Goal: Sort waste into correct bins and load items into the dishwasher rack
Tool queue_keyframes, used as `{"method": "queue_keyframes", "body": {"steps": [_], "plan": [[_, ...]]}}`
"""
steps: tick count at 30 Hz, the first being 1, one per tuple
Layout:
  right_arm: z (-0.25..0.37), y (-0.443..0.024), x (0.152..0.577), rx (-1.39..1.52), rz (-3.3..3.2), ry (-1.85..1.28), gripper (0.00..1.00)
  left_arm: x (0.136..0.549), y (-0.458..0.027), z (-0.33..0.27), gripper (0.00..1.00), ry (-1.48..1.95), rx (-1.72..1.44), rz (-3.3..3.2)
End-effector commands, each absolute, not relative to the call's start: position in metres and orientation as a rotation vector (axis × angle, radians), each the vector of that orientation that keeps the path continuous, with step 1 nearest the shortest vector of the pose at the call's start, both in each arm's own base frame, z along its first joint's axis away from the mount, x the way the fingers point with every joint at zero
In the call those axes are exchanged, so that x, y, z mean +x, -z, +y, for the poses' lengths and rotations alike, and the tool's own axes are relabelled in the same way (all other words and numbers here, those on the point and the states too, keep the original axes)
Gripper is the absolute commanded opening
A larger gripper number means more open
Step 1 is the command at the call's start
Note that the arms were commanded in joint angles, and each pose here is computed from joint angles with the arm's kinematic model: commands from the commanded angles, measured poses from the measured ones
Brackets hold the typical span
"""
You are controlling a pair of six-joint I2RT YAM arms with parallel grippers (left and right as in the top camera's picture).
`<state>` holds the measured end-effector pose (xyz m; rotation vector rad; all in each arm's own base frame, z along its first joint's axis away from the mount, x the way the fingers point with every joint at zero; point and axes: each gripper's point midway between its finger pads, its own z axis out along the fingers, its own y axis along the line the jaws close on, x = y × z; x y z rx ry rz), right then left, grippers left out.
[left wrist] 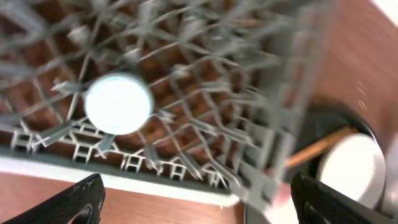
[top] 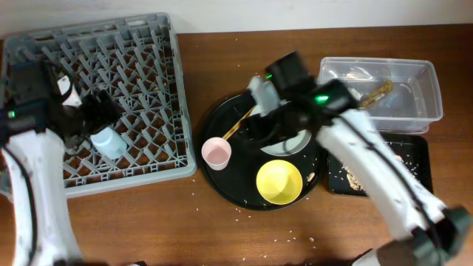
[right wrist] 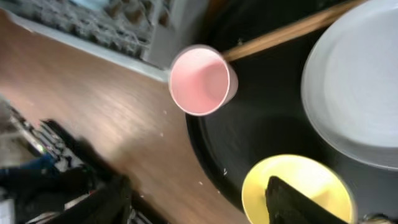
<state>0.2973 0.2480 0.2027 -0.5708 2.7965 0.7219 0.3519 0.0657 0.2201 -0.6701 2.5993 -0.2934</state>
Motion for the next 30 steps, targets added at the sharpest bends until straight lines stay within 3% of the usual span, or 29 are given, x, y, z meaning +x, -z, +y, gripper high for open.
{"method": "queue_keyframes", "body": {"steps": [1,3,6,8,9,10,12,14,15,19,22,27,28,30], "plan": [[0.271,-0.12,0.288,-0.48,2.978,-0.638,0.65,0.334,-0.278,0.015,0.95,0.304,-0.212,2.513],[0.29,-0.09,0.301,-0.514,2.946,-0.647,0.65,0.33,-0.282,-0.021,0.95,0.466,-0.106,2.513],[0.292,-0.054,0.31,-0.47,2.996,-0.604,0.5,0.324,-0.297,-0.064,0.95,0.779,0.028,2.453],[0.294,-0.058,0.312,-0.471,2.983,-0.615,0.13,0.321,-0.307,-0.08,0.95,0.918,0.077,2.409],[0.287,-0.082,0.317,-0.44,2.958,-0.641,0.04,0.319,-0.315,-0.088,0.96,0.993,0.109,2.372],[0.281,-0.107,0.319,-0.412,2.937,-0.695,0.04,0.317,-0.325,-0.097,0.96,1.083,0.151,2.323],[0.266,-0.205,0.317,-0.571,2.699,-0.978,0.04,0.31,-0.354,-0.119,0.96,1.31,0.27,2.177],[0.257,-0.314,0.269,-0.99,2.156,-1.35,0.04,0.294,-0.375,-0.144,0.96,1.484,0.409,2.073],[0.25,-0.339,0.239,-1.141,1.981,-1.364,0.04,0.283,-0.38,-0.161,0.96,1.548,0.491,2.045],[0.25,-0.355,0.229,-1.181,1.882,-1.379,0.04,0.255,-0.391,-0.196,0.95,1.693,0.665,1.983],[0.256,-0.371,0.247,-1.145,1.804,-1.363,0.04,0.235,-0.398,-0.213,0.75,1.789,0.759,1.943],[0.248,-0.391,0.285,-0.961,1.816,-1.318,0.04,0.233,-0.398,-0.215,0.72,1.794,0.766,1.946],[0.248,-0.393,0.288,-0.945,1.819,-1.311,0.04,0.233,-0.398,-0.215,0.73,1.795,0.766,1.946],[0.248,-0.395,0.289,-0.944,1.806,-1.307,0.04,0.231,-0.401,-0.215,0.98,1.818,0.774,1.93]]}}
